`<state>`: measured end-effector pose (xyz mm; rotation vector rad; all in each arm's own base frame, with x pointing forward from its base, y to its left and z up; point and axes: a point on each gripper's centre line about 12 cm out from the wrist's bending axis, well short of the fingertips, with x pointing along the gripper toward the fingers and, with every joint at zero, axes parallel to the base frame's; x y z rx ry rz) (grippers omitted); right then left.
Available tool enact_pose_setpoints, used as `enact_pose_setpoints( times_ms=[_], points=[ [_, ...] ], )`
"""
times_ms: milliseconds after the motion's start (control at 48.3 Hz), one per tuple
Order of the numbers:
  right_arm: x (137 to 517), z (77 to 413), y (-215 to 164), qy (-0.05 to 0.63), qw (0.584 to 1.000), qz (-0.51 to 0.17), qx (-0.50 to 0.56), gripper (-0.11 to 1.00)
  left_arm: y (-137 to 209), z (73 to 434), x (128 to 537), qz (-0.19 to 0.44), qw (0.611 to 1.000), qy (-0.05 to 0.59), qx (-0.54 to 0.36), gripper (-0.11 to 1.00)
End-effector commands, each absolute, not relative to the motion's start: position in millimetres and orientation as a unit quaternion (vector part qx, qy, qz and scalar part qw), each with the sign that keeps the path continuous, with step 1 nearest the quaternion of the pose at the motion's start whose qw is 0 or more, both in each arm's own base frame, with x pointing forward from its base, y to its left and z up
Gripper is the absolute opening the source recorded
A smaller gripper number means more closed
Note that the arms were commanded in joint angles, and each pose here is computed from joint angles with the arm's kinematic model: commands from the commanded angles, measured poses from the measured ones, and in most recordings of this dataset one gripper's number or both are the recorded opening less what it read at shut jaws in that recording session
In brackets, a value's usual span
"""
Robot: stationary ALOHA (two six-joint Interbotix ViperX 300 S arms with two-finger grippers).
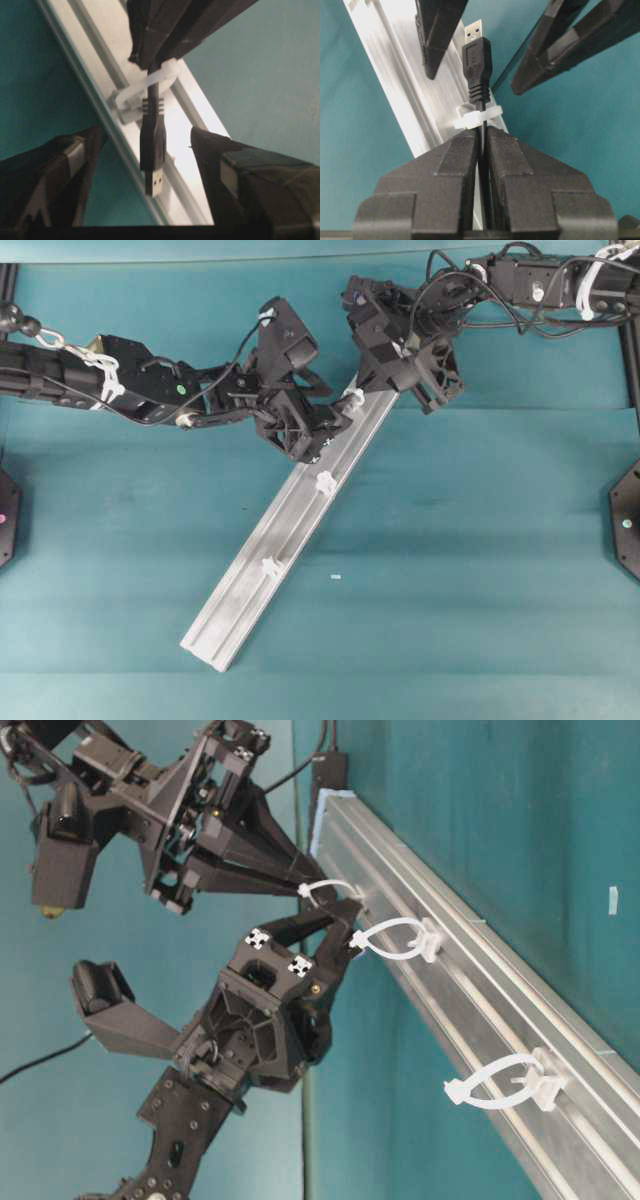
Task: Pass the USB cable through three rings with both arms.
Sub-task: 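Move the left gripper to the plug beyond the first ring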
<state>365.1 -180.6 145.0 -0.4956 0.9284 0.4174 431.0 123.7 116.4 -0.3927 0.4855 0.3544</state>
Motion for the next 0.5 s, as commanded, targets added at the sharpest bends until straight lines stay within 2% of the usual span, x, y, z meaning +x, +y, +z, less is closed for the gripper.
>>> enact_pose_setpoints(
  times_ms=[0,124,290,394,477],
  points=[
    [368,146,-179,0.436,0.846,0.197,-0.236,0.1,122,125,429,0.171,0.939,0.225,-0.196,0.76],
    [368,146,-179,0.436,0.846,0.197,-0.235,0.1,118,125,429,0.167,0.941,0.219,-0.197,0.64],
    [368,146,-179,0.436,0.847,0.195,-0.235,0.1,108,132,435,0.149,0.952,0.195,-0.183,0.39],
    [368,146,-179,0.436,0.847,0.195,-0.235,0.1,105,135,435,0.144,0.955,0.188,-0.177,0.19],
    [368,146,-179,0.436,0.847,0.195,-0.235,0.1,105,140,434,0.143,0.957,0.184,-0.174,0.11]
  ],
)
